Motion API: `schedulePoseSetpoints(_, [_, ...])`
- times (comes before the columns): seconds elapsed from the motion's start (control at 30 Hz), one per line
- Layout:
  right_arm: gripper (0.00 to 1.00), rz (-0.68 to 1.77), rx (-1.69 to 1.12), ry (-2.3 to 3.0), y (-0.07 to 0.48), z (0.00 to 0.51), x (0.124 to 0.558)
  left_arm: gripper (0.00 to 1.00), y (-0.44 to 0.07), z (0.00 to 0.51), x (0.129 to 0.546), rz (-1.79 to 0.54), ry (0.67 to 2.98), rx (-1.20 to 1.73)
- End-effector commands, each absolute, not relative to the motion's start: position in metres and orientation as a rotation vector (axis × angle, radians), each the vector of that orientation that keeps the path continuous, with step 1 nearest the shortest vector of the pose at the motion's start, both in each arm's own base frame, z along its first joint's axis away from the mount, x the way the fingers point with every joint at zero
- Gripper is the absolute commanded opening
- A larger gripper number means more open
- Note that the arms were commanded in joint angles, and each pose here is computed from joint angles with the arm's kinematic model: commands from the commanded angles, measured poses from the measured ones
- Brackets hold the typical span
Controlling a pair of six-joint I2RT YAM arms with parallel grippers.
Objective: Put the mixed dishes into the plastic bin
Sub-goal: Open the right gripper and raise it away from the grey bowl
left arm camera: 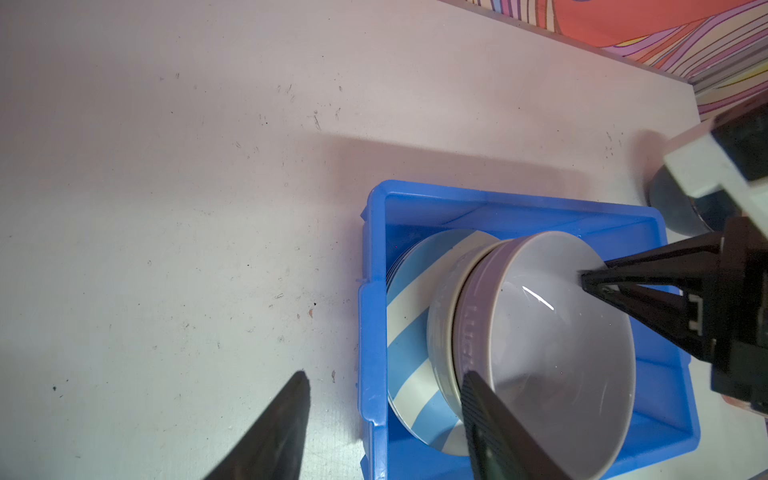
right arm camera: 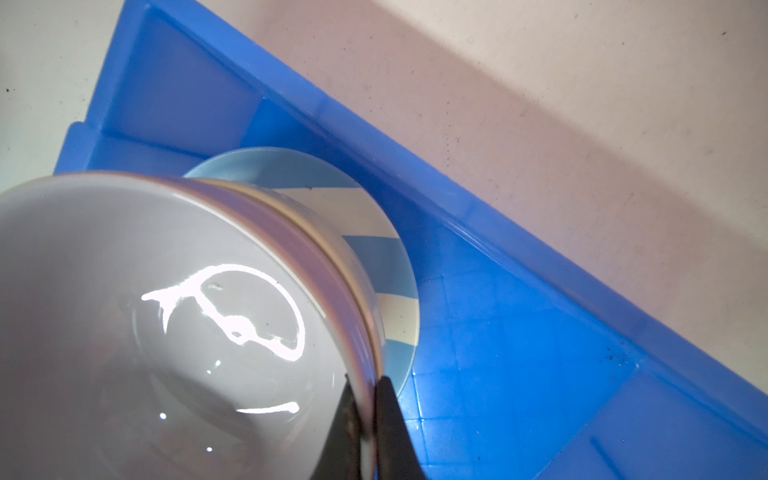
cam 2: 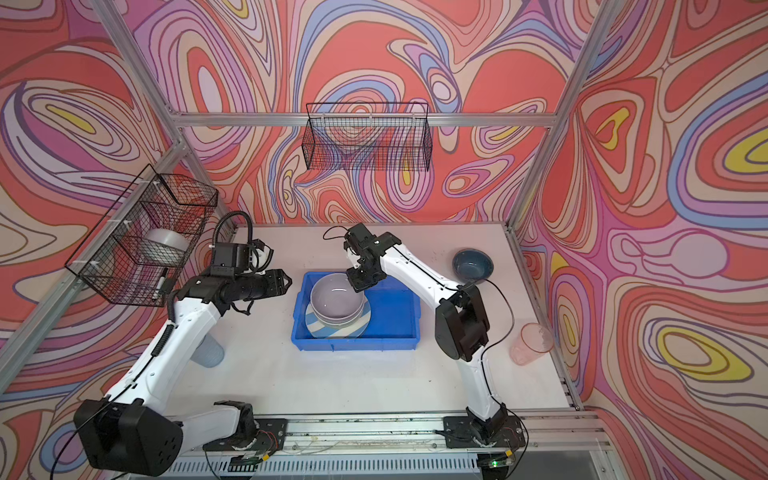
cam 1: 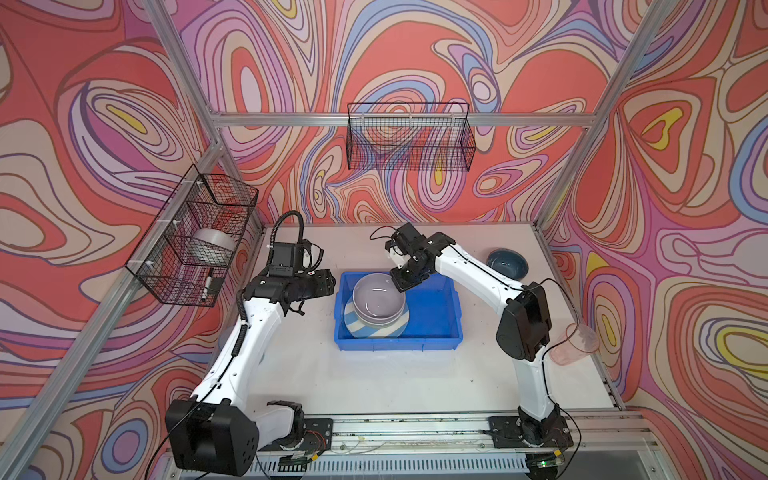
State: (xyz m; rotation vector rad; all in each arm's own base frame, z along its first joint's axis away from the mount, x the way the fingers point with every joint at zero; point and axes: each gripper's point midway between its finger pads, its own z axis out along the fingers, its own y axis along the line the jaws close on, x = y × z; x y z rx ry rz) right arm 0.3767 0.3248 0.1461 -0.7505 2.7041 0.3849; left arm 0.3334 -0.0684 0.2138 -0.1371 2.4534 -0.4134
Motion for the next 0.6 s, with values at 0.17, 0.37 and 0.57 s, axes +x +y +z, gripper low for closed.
schedulePoseSetpoints(0.17, [0.15,0.424,-0.739,2.652,0.335,0.166,0.380,0.62,-0.068,0.215,0.330,-0.417,2.453,-0.121])
schedulePoseSetpoints(0.37, [0.29,0.430,-0.728,2.623,0.333,0.181,0.380,0.62,-0.069,0.214,0.330,-0.423,2.458,-0.119])
schedulePoseSetpoints(0.57, [0.50,0.357,-0.674,2.559,0.317,0.206,0.385,0.62,-0.068,0.213,0.330,-0.420,2.460,-0.120])
